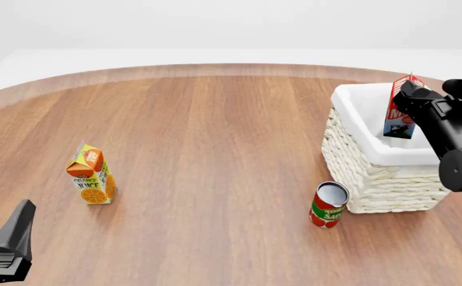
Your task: Pick the milk and place it in the basket.
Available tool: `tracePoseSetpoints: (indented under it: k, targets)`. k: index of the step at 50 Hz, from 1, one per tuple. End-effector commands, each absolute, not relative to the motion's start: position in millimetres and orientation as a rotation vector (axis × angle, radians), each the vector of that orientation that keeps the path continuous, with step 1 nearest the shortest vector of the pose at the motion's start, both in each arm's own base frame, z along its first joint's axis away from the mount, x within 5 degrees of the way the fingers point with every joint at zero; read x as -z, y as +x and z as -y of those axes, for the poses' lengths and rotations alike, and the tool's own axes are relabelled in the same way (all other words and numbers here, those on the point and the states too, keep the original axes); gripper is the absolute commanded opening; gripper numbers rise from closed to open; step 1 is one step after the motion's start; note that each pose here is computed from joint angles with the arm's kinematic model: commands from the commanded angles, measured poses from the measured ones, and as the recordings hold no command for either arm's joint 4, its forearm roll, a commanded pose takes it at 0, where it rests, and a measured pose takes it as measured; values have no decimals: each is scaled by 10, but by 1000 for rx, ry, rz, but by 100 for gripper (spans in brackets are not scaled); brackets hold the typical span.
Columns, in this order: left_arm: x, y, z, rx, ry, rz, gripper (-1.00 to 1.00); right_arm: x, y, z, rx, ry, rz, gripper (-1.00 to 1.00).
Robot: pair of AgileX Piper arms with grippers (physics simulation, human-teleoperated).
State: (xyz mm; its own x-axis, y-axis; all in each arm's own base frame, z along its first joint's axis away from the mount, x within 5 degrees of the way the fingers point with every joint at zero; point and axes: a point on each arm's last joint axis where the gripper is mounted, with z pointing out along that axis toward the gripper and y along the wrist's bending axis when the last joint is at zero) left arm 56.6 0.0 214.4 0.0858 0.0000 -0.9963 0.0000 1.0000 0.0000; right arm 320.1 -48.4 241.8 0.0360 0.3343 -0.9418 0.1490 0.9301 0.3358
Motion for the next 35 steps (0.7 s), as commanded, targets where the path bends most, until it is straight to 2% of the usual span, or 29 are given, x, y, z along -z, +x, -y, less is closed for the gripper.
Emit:
tracePoseSetpoints:
  k: [1, 35]
  targets:
    - [-2144, 566, 0, 0, 0, -1485, 100, -2497, 3307, 539, -156, 413, -1541, -100]
    - [-2144, 566, 0, 0, 0, -1485, 100, -2451, 3424, 589, -106, 404, -1646, -100]
